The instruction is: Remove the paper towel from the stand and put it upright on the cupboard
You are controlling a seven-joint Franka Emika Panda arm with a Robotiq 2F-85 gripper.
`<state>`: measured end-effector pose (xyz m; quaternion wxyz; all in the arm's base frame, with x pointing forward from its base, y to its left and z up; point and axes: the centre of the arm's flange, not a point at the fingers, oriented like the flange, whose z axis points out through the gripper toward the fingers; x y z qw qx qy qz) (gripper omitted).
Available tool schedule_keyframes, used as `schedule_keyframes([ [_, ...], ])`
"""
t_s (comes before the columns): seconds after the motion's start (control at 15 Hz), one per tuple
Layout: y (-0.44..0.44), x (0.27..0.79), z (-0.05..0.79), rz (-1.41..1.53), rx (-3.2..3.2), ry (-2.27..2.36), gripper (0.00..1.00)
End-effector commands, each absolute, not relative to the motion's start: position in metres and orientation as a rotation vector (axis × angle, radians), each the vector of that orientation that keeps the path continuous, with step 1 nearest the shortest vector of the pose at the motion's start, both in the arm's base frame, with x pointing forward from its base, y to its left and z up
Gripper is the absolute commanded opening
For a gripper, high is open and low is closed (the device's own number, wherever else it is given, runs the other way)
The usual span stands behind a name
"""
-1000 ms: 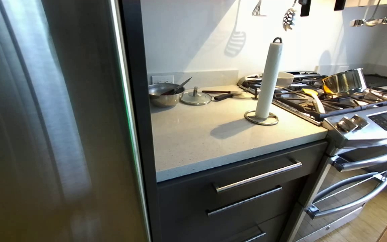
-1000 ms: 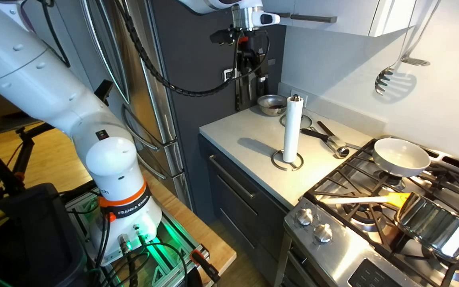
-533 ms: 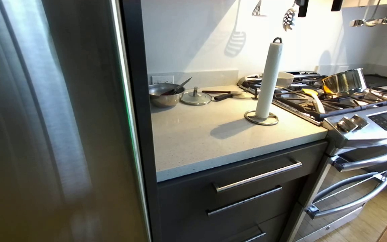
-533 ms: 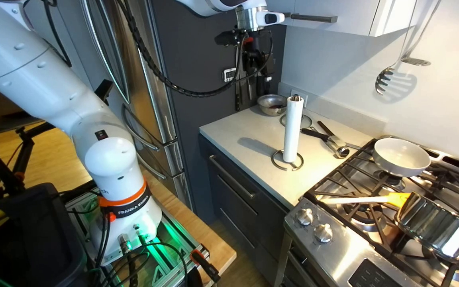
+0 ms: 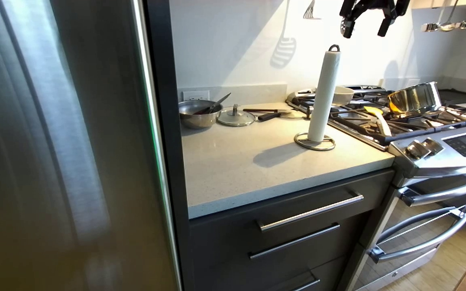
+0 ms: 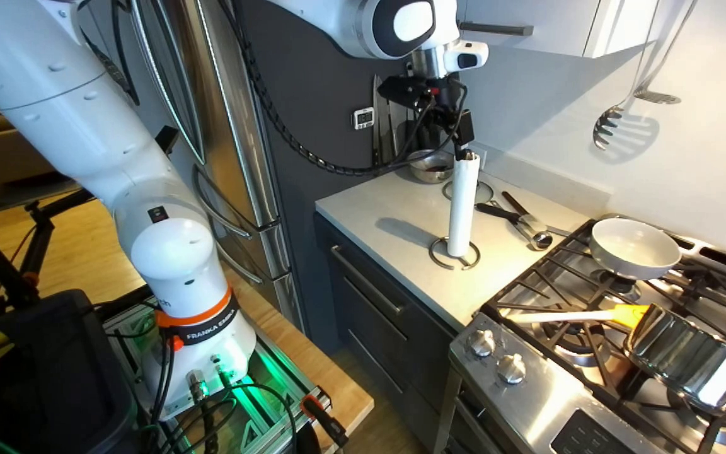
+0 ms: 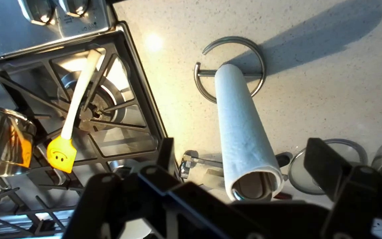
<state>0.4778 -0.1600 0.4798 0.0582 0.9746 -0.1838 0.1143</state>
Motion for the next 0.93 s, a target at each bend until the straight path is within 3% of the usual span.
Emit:
schedule_keyframes([
  [0.0,-0.175,0.495,0.460,0.391,3.014,-0.507,1.00],
  [0.87,-0.191,0.545,0.440,0.402,3.080,-0.082,1.00],
])
